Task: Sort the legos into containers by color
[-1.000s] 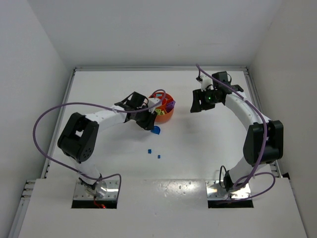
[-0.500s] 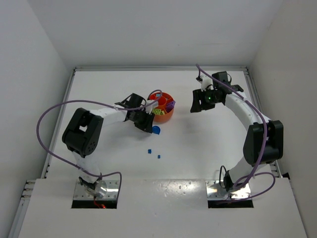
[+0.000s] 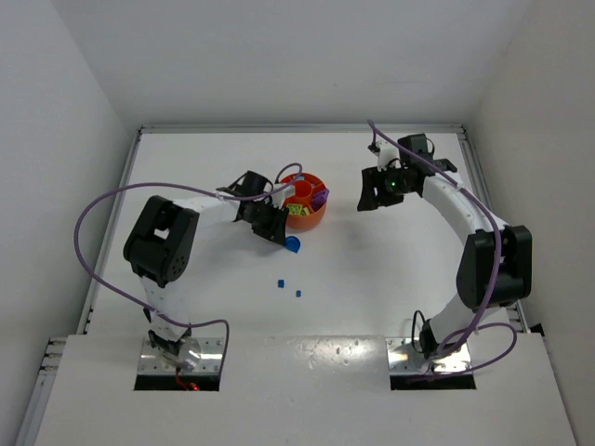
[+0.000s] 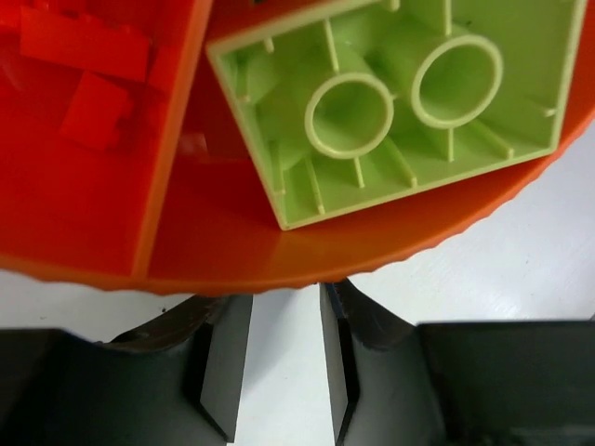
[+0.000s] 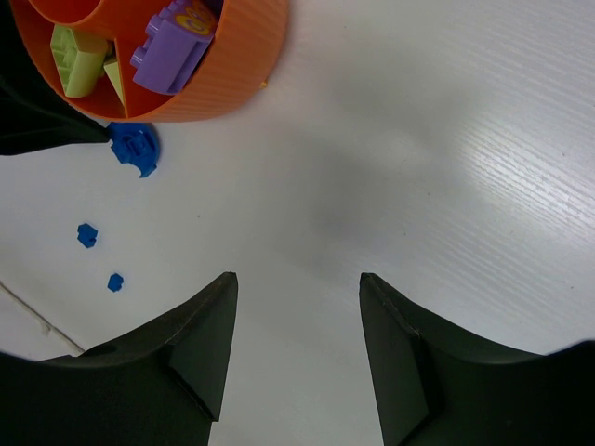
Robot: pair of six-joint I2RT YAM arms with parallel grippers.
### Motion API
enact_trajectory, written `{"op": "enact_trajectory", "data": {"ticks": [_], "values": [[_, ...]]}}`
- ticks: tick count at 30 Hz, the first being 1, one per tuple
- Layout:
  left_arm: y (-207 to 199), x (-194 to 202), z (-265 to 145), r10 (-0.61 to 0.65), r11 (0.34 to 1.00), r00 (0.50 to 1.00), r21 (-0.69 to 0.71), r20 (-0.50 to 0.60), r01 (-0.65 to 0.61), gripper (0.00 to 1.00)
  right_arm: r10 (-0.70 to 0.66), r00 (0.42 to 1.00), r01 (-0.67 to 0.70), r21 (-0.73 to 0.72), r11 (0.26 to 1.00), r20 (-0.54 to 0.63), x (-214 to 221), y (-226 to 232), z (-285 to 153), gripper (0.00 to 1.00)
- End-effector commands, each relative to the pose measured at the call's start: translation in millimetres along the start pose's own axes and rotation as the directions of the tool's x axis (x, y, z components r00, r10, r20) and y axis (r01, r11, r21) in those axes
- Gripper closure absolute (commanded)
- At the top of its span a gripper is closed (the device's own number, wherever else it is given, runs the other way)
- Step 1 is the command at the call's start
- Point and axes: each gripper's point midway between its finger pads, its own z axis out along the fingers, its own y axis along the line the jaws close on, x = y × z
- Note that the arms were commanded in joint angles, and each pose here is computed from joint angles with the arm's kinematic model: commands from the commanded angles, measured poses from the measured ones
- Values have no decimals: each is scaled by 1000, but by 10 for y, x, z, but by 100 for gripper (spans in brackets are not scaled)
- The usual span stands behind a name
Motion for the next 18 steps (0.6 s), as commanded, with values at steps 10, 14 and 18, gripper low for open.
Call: {"op": "enact_trajectory", "data": {"ticks": [10,14,18], "values": [[-48,-192,28,18,999,999,32,42,-19,62,-26,999,26,-9,1000,42,-117,17,-39,44],[-58,-166,54,34,999,999,27,39,-35,66,-26,999,26,-9,1000,42,-117,17,-39,44],[-110,-95,76,54,998,998,23,23,-55,73,-26,999,26,-9,1000,42,-117,17,-39,44]]}}
